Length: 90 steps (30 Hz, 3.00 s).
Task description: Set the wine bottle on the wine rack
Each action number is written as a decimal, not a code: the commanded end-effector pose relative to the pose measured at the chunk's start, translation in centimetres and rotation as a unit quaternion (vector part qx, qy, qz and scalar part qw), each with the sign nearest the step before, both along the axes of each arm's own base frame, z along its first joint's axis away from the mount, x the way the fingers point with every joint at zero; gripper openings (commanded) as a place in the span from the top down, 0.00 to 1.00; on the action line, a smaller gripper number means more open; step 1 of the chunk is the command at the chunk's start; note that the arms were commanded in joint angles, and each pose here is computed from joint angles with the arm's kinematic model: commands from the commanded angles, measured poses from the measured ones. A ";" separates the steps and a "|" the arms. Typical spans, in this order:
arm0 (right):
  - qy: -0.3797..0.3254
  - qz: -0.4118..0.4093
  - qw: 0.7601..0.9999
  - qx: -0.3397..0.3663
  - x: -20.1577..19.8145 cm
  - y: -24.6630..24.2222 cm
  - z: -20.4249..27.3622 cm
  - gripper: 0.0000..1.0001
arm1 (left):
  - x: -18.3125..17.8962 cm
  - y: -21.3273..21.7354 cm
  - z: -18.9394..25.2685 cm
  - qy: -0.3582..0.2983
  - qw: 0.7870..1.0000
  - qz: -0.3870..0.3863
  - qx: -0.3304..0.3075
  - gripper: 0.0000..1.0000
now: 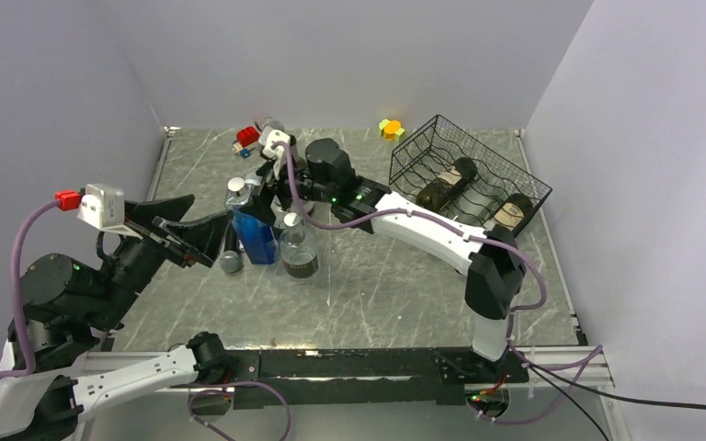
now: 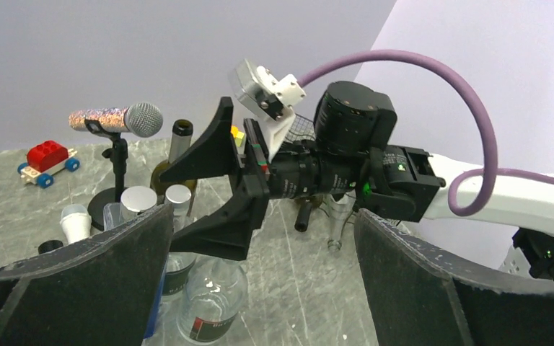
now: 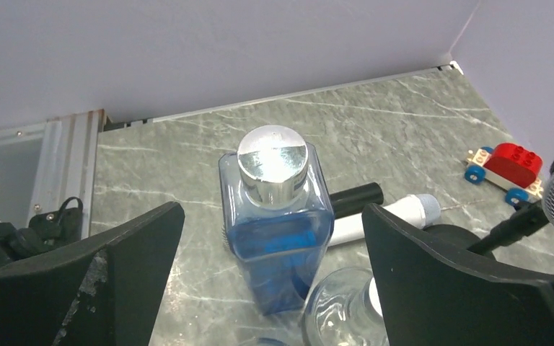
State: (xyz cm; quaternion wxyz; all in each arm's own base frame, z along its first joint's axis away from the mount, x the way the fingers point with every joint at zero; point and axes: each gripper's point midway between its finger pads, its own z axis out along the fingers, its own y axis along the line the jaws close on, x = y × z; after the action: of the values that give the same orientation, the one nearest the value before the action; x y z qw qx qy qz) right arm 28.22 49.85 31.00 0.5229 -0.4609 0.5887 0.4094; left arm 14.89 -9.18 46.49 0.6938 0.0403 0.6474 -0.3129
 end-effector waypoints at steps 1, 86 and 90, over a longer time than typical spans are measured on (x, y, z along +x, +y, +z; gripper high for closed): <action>-0.035 0.042 0.999 -0.002 -0.4 1.6 0.8 0.00 | -0.5 0.2 -0.2 0.001 1.000 -0.010 -0.009 0.01; -0.005 0.214 0.958 0.193 -22.4 -17.3 23.4 1.00 | -9.7 -16.2 -11.2 -0.090 0.883 -0.457 0.049 0.01; -0.015 0.216 0.955 0.202 -22.8 -17.9 23.5 1.00 | -10.1 -16.2 -12.0 -0.086 0.877 -0.469 0.055 0.01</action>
State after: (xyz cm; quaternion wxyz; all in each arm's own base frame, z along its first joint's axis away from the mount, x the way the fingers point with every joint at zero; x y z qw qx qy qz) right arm 8.44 35.56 45.16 0.4092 -0.4796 0.5213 0.5751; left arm 5.87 -25.29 33.19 0.5152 0.3970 0.5393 -0.5349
